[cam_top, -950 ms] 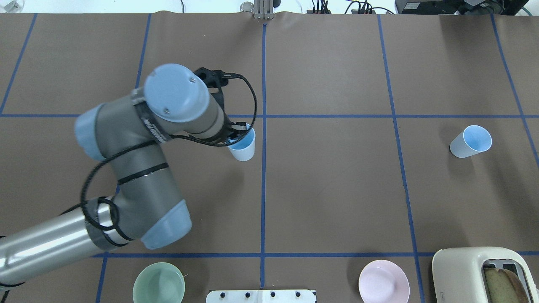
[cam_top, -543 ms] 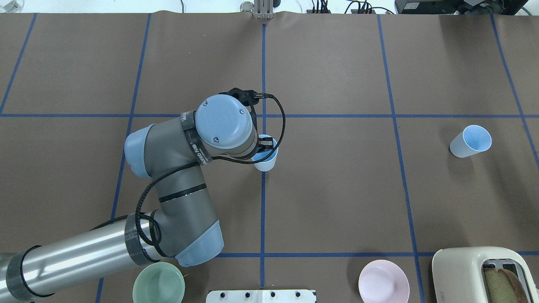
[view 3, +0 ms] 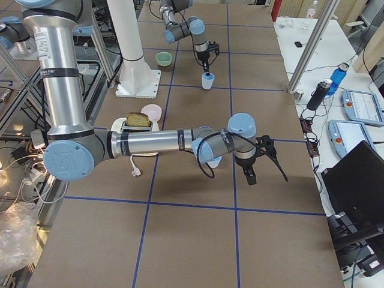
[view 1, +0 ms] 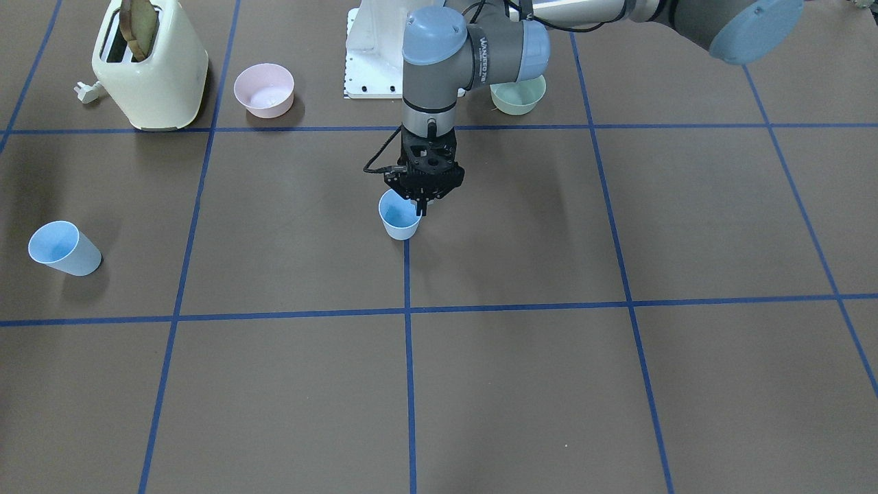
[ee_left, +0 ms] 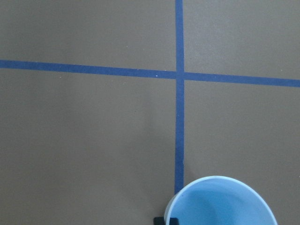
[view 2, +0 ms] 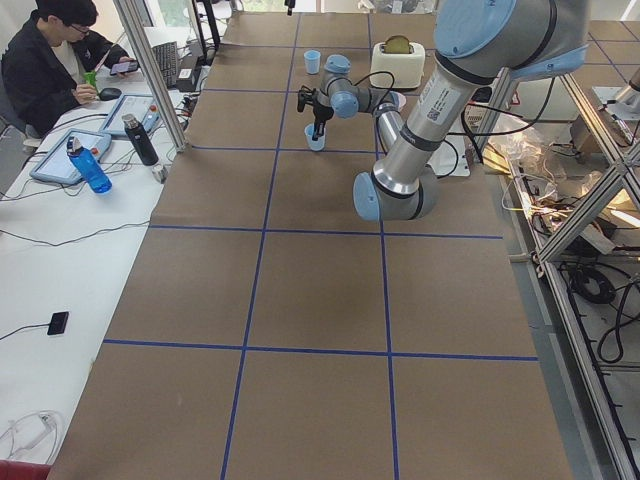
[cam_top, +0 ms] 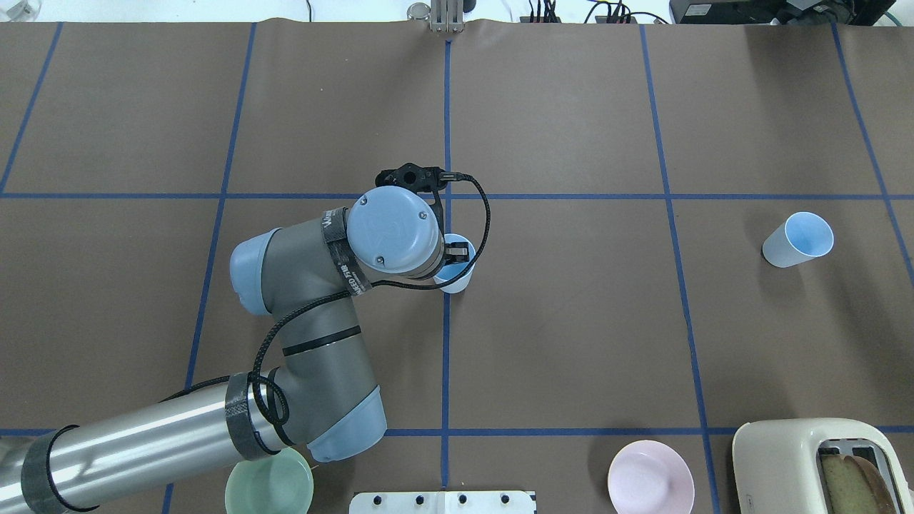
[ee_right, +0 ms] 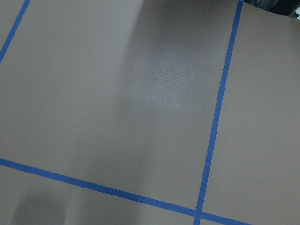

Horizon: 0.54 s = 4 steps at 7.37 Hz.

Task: Stack blue cups with both arms
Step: 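Open the left gripper, release the cup upright, and withdraw the left arm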

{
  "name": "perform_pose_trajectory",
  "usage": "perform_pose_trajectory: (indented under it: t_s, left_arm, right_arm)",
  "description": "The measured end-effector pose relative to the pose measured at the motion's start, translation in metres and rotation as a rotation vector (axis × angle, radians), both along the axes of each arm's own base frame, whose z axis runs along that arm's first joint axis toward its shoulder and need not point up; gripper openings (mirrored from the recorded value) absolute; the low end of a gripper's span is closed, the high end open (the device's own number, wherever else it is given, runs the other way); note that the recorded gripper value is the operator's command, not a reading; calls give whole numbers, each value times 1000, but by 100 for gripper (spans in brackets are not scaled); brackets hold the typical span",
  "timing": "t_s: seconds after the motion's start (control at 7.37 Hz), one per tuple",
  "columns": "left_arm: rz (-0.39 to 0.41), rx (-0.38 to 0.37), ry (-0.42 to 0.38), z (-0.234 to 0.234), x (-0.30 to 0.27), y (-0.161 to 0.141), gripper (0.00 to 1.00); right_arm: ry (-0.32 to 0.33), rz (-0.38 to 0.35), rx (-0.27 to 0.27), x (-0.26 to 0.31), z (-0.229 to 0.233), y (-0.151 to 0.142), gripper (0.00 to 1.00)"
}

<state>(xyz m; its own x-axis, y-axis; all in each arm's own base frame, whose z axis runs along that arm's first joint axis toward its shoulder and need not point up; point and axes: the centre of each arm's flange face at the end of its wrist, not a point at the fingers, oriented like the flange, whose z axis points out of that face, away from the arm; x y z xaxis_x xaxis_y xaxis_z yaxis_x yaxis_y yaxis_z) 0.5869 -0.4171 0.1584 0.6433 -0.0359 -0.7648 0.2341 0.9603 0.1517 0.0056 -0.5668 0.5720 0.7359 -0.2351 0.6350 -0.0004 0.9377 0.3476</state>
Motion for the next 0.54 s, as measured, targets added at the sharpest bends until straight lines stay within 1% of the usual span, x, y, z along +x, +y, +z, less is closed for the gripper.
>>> perform_pose_trajectory:
  t_s: [0.14,0.27,0.41,0.54]
  left_arm:
    - [-7,6,-8,3,0,-1,0]
    - [-12,9,-13,6,0,-1,5]
    - [-13,10,-16,8,0,-2,23]
    - [-14,10,-18,9,0,-2,44]
  right_arm:
    - [0,0,0,0,0,0,100]
    - [0,0,0,0,0,0,100]
    - [0,0,-1,0,0,0,100]
    - [0,0,-1,0,0,0,100]
